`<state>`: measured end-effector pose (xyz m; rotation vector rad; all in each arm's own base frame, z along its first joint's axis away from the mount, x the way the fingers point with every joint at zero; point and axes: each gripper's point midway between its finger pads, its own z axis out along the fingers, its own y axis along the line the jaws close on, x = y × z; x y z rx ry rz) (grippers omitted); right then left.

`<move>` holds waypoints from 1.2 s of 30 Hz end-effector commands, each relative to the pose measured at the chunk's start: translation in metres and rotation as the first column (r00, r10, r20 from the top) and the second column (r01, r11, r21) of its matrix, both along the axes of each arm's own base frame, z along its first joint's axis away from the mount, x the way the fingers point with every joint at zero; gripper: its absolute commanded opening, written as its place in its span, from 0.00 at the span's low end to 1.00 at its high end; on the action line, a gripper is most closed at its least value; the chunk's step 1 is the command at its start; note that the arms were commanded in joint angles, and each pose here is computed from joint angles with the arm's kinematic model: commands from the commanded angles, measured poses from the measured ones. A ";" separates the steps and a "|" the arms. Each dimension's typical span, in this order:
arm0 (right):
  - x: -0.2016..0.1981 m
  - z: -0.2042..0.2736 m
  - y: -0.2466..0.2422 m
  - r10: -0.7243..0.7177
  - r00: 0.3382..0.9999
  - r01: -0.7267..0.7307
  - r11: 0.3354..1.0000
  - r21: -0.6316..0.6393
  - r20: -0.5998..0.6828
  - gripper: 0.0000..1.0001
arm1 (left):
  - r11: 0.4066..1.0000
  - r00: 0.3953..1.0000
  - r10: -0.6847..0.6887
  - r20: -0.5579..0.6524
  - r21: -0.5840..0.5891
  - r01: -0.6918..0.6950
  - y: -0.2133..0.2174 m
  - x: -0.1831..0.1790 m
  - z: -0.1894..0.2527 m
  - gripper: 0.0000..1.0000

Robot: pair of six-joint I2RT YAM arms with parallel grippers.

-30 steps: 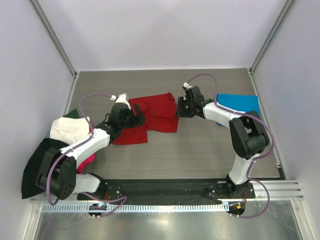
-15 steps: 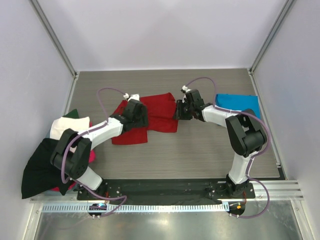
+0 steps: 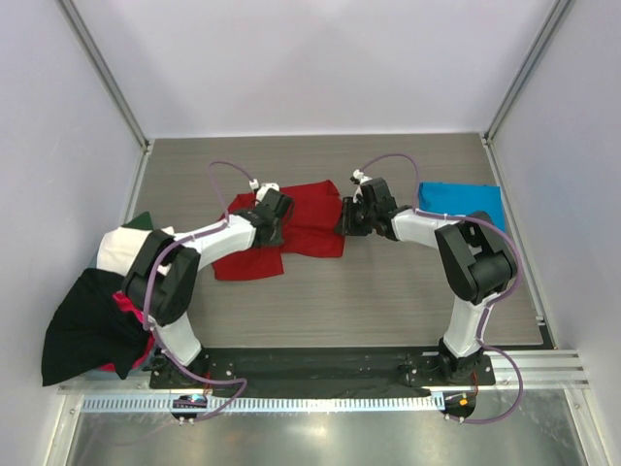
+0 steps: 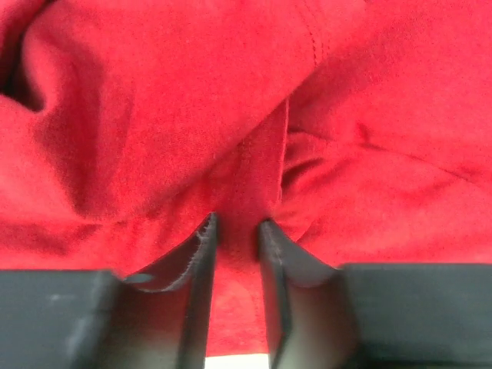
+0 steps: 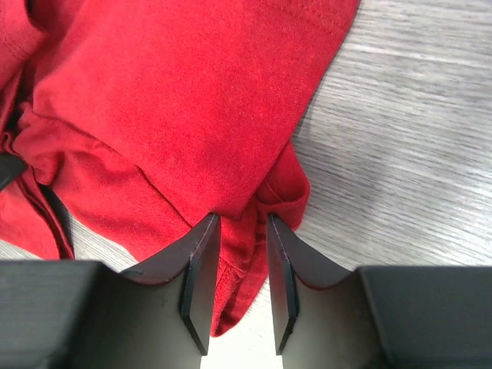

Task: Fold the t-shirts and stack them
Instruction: Flatten the tshirt out

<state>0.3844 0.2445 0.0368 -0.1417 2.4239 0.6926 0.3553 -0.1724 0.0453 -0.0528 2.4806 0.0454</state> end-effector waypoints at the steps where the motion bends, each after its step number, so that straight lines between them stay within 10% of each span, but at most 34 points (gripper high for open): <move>1: 0.006 0.014 0.008 0.015 0.998 -0.017 0.999 0.038 0.055 0.34 | 0.997 0.998 0.048 0.026 0.060 -0.050 0.010 0.007 0.009 0.20; 3: 0.006 0.014 0.007 0.010 0.998 -0.012 0.999 0.032 0.059 0.22 | 0.995 0.995 0.079 0.054 0.064 -0.083 0.016 0.008 0.018 0.02; 6: 0.009 0.019 0.002 -0.020 0.997 0.018 1.000 0.017 0.081 0.03 | 0.993 0.985 0.109 0.133 0.024 -0.113 0.023 0.005 0.038 0.00; 19: 0.018 0.048 -0.041 -0.209 0.952 0.217 0.976 -0.008 0.223 0.02 | 0.981 0.925 0.185 0.331 -0.120 -0.153 0.047 -0.013 0.085 0.00; 24: 0.003 0.053 -0.007 -0.061 0.977 0.038 0.993 0.115 0.203 0.39 | 0.986 0.949 0.148 0.280 -0.115 -0.120 0.035 -0.010 0.074 0.00; 36: 0.021 0.019 0.012 -0.055 0.992 0.043 0.993 0.106 0.112 0.45 | 0.990 0.964 0.095 0.247 -0.121 -0.066 0.024 -0.009 0.069 0.00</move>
